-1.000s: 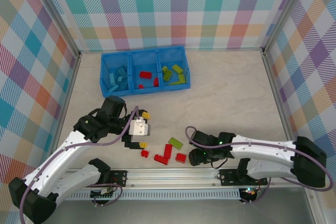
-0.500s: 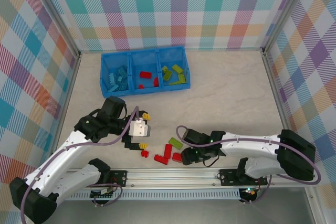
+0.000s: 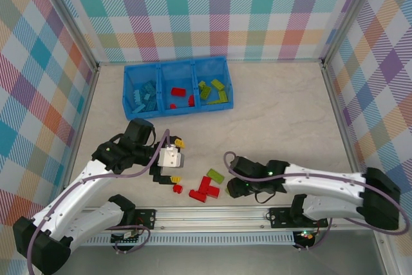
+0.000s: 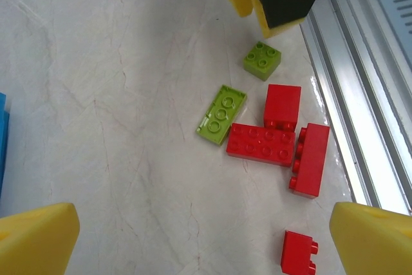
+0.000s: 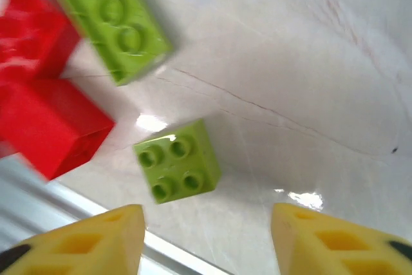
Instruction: Sort the legos into containers by color
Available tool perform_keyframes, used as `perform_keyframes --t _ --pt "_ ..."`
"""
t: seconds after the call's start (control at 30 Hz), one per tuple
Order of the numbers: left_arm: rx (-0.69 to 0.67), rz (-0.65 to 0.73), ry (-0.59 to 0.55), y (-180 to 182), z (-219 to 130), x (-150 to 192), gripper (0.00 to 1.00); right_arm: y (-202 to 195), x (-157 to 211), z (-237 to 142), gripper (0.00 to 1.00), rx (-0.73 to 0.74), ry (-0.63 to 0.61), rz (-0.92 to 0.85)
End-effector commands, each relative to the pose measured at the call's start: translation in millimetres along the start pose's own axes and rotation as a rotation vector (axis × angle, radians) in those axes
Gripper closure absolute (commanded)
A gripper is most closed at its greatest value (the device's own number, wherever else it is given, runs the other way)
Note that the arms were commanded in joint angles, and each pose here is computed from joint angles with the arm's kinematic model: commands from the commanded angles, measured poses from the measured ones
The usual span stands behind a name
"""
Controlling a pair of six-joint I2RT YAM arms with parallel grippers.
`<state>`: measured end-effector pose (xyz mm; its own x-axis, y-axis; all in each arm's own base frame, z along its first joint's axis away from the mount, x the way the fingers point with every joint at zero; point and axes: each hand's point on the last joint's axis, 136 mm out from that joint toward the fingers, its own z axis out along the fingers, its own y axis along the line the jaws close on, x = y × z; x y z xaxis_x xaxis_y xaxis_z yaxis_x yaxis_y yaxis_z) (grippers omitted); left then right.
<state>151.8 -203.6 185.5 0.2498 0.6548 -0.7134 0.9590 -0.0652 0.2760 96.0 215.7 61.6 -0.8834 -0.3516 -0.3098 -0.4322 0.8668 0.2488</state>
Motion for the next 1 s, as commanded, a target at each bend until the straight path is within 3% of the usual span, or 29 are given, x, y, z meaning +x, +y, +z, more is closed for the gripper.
perform_keyframes --t 0.0,0.1,0.27,0.4,0.63,0.77,0.97 --pt "0.009 0.019 -0.045 1 1 -4 0.0 3 8 -4 0.34 -0.059 -0.006 -0.14" --pt "0.009 0.017 -0.049 1 -1 -5 0.0 16 2 -1 0.3 -0.119 -0.029 -0.215" --pt "0.003 0.02 -0.05 0 -1 -4 0.0 5 2 21 0.3 0.044 0.095 -0.158" --pt "0.007 0.018 -0.055 -1 -1 -4 0.0 6 11 42 0.29 0.074 0.158 -0.151" --pt "0.009 0.018 -0.061 -2 -1 -4 0.0 5 7 51 0.56 0.095 0.145 -0.141" --pt "0.017 0.02 -0.07 -4 0 -4 0.0 14 -6 36 0.7 0.039 0.061 -0.145" --pt "0.023 0.018 -0.088 -3 1 -6 0.0 8 -63 -6 0.73 -0.041 -0.135 -0.083"
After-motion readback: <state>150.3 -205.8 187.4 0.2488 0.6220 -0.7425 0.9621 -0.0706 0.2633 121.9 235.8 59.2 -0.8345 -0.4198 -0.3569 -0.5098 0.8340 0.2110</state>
